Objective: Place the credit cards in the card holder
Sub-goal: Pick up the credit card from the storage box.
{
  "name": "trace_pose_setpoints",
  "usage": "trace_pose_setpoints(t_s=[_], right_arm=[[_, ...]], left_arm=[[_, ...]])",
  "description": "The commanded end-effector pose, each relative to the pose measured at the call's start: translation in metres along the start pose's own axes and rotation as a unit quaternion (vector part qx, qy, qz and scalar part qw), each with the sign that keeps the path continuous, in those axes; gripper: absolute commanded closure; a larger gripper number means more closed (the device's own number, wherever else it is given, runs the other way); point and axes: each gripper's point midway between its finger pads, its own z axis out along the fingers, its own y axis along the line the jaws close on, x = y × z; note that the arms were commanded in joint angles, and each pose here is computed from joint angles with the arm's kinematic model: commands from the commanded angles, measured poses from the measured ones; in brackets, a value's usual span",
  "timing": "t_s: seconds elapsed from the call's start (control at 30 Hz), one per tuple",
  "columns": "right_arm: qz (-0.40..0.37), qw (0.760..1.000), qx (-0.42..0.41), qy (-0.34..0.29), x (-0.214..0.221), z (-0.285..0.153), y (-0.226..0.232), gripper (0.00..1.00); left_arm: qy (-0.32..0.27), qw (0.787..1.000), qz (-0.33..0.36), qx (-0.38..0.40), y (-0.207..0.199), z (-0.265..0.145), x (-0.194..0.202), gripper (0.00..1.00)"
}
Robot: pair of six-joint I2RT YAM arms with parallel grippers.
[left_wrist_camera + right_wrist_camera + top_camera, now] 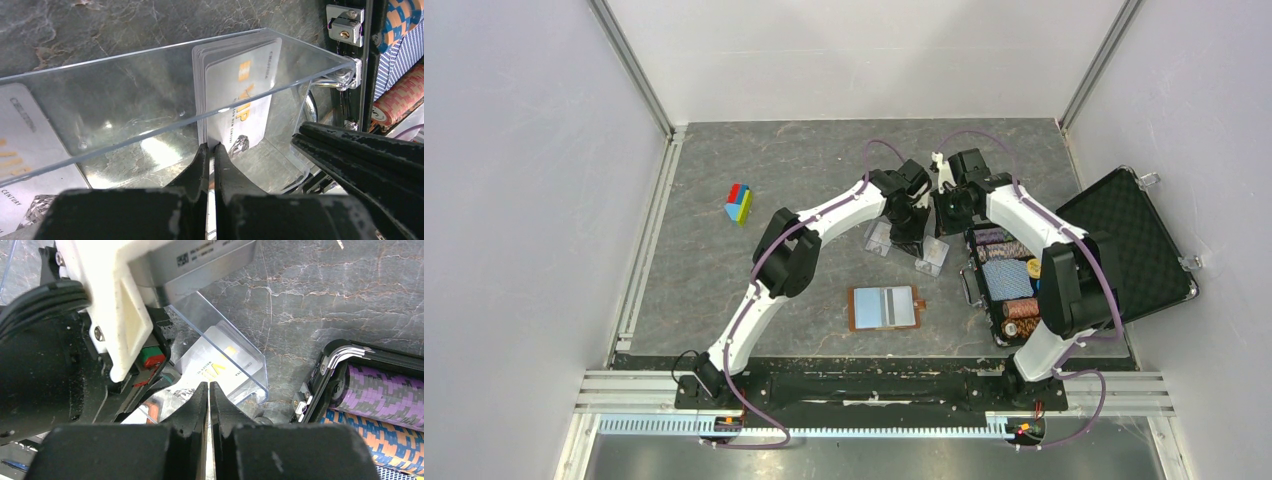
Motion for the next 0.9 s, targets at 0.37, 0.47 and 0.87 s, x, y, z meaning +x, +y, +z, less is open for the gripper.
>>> trace_pose_setpoints(t_s=[0.37, 0.47, 0.87], right_arm=[[-0.013, 0.999, -0.006, -0.029, -0.012, -0.014, 0.002, 0.92], [-0.013, 0.999, -0.006, -0.029, -0.012, -0.014, 0.003, 0.92], [-0.006, 0.999, -0.019, -0.040, -0.017, -0.019, 0.005, 0.90]], left_arm=[[-0.021, 0.993, 0.060, -0.097, 0.019, -0.025, -0.004, 0.97], [-0.020, 0.992, 0.067, -0.103, 0.018, -0.025, -0.005, 0.97], [-0.044, 0.990, 0.102, -0.081, -0.005, -0.038, -0.012, 0.98]])
